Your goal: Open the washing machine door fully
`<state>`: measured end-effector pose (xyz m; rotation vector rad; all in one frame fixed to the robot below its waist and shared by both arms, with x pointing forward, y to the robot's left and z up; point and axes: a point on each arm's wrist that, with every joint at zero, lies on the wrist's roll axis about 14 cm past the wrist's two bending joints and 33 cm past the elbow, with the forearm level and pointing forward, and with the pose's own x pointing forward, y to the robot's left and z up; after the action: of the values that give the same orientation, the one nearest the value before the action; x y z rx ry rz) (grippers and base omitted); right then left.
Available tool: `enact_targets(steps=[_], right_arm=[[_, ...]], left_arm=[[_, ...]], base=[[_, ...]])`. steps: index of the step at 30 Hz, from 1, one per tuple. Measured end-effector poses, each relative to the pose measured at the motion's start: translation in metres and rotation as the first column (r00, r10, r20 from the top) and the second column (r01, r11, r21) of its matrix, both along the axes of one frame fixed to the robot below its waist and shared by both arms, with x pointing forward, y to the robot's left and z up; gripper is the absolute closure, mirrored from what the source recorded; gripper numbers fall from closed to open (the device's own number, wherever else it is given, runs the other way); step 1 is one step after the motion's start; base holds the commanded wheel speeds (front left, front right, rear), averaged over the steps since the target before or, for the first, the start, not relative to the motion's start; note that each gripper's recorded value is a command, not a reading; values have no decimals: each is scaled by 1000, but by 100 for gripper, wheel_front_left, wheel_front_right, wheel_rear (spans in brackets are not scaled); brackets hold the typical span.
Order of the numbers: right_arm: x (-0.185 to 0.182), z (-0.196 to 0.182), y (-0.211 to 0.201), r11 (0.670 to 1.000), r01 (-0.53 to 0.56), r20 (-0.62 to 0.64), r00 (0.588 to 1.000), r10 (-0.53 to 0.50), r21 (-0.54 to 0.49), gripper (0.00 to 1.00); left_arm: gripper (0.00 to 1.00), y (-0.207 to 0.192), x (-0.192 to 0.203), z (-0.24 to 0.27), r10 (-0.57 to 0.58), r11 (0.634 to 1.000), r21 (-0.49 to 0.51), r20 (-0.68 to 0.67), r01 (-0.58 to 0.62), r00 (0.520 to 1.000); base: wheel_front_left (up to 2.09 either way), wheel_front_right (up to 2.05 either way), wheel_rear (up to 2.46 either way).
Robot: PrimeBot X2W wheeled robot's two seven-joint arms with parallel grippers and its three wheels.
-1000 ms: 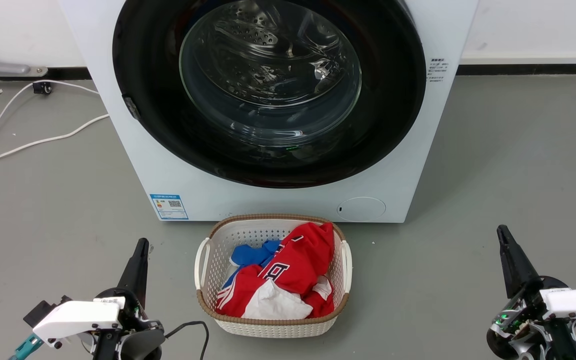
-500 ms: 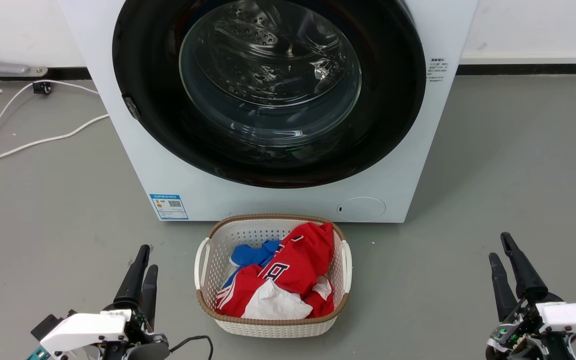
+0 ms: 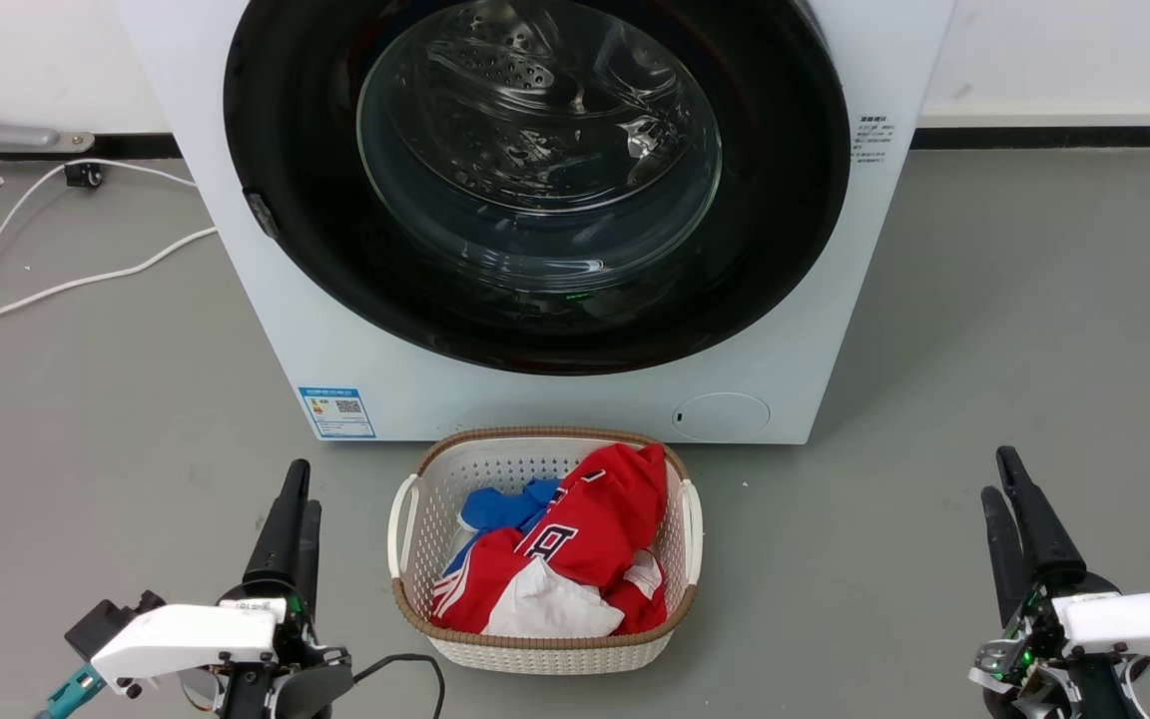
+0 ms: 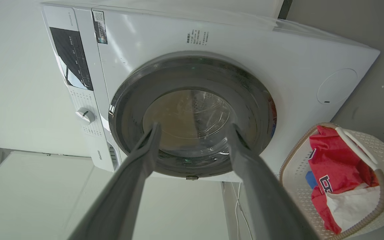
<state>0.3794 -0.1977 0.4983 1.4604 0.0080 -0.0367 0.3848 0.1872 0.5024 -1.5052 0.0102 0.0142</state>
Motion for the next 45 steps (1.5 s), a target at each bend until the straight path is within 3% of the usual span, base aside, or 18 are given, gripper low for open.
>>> enact_targets(steps=[10, 20, 30, 37, 45], right_arm=[[2, 14, 0, 977, 4, 39, 999, 5, -214, 0], [2, 24, 3, 902, 7, 66, 997, 25, -432, 0], [1, 26, 7, 770, -2, 63, 997, 55, -638, 0], [0, 29, 9, 653, -5, 59, 995, 76, -757, 0], [-2, 30, 12, 551, -9, 50, 995, 92, -835, 0]], left_arm=[[0, -5, 3, 20, -5, 983, 184, 61, -6, 998], [0, -18, 5, 39, -50, 906, 422, 120, -6, 992], [0, -24, 4, 38, -102, 735, 679, 117, -5, 988], [0, -27, 3, 37, -129, 617, 787, 115, -11, 985], [0, -30, 4, 38, -150, 500, 866, 116, -26, 982]], base=[[0, 0, 0], [0, 0, 0], [0, 0, 0], [0, 0, 0], [0, 0, 0]])
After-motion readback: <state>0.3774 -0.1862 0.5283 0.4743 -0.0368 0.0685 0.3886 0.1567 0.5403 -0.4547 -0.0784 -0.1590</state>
